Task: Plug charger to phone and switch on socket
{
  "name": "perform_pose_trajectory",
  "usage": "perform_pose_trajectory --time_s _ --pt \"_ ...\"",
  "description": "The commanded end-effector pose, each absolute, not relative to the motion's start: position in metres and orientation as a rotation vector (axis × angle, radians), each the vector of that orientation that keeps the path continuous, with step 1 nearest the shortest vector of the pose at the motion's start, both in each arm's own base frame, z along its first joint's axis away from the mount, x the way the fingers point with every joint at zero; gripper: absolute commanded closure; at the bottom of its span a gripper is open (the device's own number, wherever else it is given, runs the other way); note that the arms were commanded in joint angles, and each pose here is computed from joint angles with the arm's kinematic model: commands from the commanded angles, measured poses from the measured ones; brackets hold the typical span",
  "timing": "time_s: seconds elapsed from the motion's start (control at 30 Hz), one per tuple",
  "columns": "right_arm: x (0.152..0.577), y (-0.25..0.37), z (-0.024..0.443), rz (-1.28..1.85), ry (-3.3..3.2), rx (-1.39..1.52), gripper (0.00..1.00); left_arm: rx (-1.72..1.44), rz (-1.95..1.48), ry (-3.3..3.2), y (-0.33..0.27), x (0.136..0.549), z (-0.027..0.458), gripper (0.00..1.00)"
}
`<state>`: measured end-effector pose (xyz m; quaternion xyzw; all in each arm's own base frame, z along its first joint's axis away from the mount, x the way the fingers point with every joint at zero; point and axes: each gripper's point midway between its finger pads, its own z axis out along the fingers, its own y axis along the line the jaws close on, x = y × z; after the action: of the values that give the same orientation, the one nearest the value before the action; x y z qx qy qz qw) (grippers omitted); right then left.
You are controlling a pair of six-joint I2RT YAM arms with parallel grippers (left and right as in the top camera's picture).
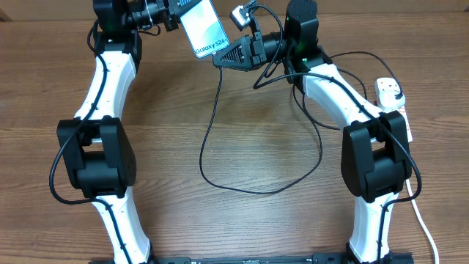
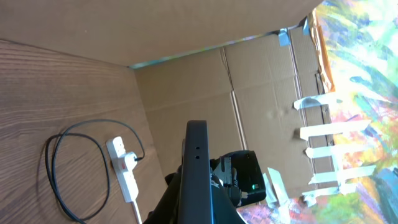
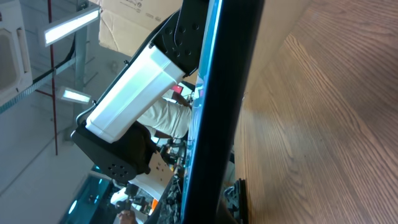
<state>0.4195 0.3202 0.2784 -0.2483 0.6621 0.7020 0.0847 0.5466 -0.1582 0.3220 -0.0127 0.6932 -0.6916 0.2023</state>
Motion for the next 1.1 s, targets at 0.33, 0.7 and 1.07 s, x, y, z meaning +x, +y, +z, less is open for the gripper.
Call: perform_pose_trajectory --time_s 0.33,0.7,1.07 --pt "0.438 0.323 0.289 2.019 1.922 -0.676 0.96 0.316 -1.965 1.967 -0.179 0.510 0.325 0.96" --pt "0.438 0.323 0.289 2.016 1.921 -0.672 0.96 0.339 -1.958 1.958 -0.185 0.509 0.325 0.96" --pt "0.433 0.321 0.293 2.012 1.886 -0.738 0.11 0.341 -1.925 1.937 -0.174 0.513 0.325 0.96"
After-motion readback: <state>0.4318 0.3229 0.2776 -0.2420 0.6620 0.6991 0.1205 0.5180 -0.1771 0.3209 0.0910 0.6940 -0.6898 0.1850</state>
